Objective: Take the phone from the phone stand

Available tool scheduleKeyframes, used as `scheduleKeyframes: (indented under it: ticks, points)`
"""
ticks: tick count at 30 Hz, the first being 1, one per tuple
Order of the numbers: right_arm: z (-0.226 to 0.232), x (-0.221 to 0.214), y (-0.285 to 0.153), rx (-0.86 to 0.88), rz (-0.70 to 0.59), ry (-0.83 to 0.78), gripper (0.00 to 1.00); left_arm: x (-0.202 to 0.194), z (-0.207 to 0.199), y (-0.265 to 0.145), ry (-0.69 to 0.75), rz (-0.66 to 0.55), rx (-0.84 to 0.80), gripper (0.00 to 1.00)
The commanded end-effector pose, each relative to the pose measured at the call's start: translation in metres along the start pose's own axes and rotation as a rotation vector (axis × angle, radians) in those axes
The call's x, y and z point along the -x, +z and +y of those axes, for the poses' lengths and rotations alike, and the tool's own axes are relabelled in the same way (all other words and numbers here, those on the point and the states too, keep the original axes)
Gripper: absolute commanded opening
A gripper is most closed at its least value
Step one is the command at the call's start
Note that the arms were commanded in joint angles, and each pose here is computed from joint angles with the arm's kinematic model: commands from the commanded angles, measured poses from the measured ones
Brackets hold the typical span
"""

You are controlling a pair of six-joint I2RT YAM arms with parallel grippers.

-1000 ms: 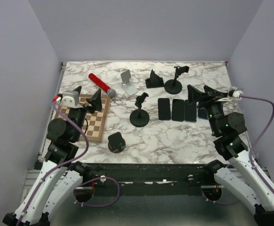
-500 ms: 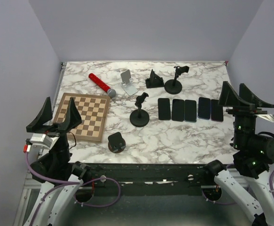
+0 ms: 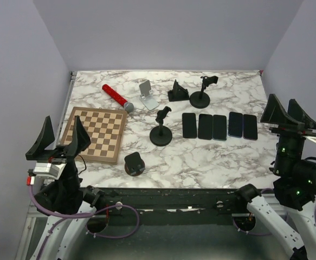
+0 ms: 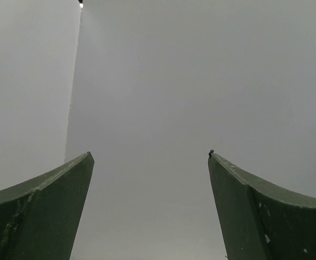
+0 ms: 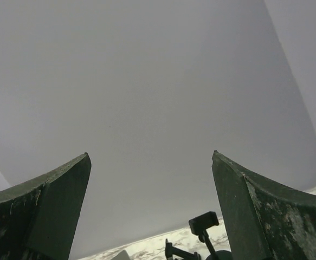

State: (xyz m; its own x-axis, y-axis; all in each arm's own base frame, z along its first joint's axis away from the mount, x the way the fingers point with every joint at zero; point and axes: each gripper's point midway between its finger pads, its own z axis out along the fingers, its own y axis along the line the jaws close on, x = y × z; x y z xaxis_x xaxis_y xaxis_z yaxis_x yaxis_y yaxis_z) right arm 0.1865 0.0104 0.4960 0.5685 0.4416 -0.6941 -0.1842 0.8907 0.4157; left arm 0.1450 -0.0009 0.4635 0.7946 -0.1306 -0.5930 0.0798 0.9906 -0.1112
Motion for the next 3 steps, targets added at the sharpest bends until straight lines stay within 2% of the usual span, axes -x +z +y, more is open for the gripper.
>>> scheduleKeyframes:
  ticks: [1,3]
  points:
    - [-0.0178,0.002,0.0068,-0.125,-0.012,0.003,1.0,0.0016,0.0062,0.0002,0.027,-0.012,0.029,0.95]
    - [-0.0135,0.0019,0.0066,-0.091,-0.015,-0.022,1.0,0.0007,0.005,0.0007,0.021,-0.007,0.025,0.95]
